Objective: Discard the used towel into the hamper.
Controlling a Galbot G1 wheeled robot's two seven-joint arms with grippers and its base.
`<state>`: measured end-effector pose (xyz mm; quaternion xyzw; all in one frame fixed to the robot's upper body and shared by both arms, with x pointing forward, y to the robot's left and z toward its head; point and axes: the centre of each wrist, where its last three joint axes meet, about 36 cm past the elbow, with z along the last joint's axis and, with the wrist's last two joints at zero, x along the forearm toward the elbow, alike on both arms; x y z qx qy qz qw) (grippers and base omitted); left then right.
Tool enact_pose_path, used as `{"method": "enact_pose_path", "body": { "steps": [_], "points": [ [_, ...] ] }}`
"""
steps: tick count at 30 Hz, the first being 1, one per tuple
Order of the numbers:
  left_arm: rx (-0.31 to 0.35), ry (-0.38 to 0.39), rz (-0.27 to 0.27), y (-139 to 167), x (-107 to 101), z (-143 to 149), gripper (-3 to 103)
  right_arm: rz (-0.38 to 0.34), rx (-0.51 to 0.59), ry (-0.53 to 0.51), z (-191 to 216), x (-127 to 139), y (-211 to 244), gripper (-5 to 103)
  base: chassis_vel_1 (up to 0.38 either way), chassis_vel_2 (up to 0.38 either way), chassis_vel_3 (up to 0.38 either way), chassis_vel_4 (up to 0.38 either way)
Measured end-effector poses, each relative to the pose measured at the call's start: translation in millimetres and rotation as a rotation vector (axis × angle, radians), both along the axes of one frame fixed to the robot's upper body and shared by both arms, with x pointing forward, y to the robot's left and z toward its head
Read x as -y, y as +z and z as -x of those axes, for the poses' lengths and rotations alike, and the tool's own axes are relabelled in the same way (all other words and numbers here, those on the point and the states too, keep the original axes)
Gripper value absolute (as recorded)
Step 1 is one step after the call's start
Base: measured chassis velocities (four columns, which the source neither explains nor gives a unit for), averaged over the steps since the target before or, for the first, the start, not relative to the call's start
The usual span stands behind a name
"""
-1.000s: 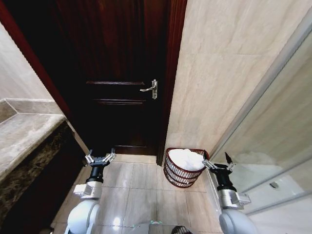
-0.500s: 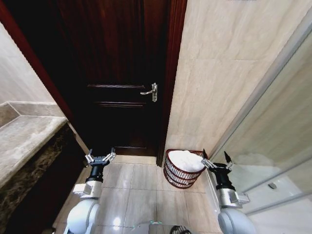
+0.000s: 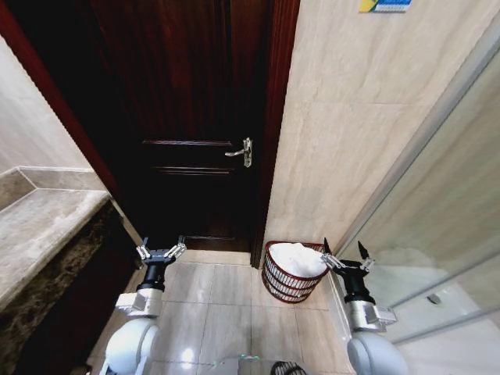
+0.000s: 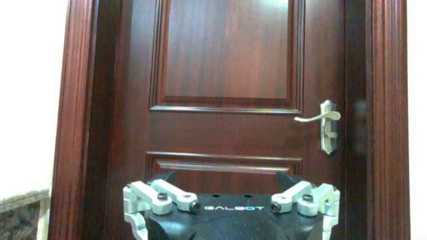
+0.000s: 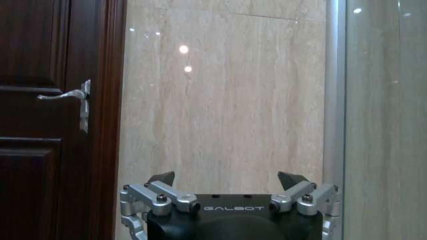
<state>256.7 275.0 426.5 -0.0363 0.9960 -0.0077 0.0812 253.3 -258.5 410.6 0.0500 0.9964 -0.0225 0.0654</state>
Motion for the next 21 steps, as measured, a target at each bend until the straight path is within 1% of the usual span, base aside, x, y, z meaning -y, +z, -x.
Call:
{"method": "enact_pose_path", "body": {
  "steps": [21],
  "points": [
    [0.006,0.008,-0.001,-1.0,-0.3,6.1,100,0.008,0.005,0.005,2.3,-0.4,1.5,100,0.000,0.000,0.000,0.000]
  ]
}}
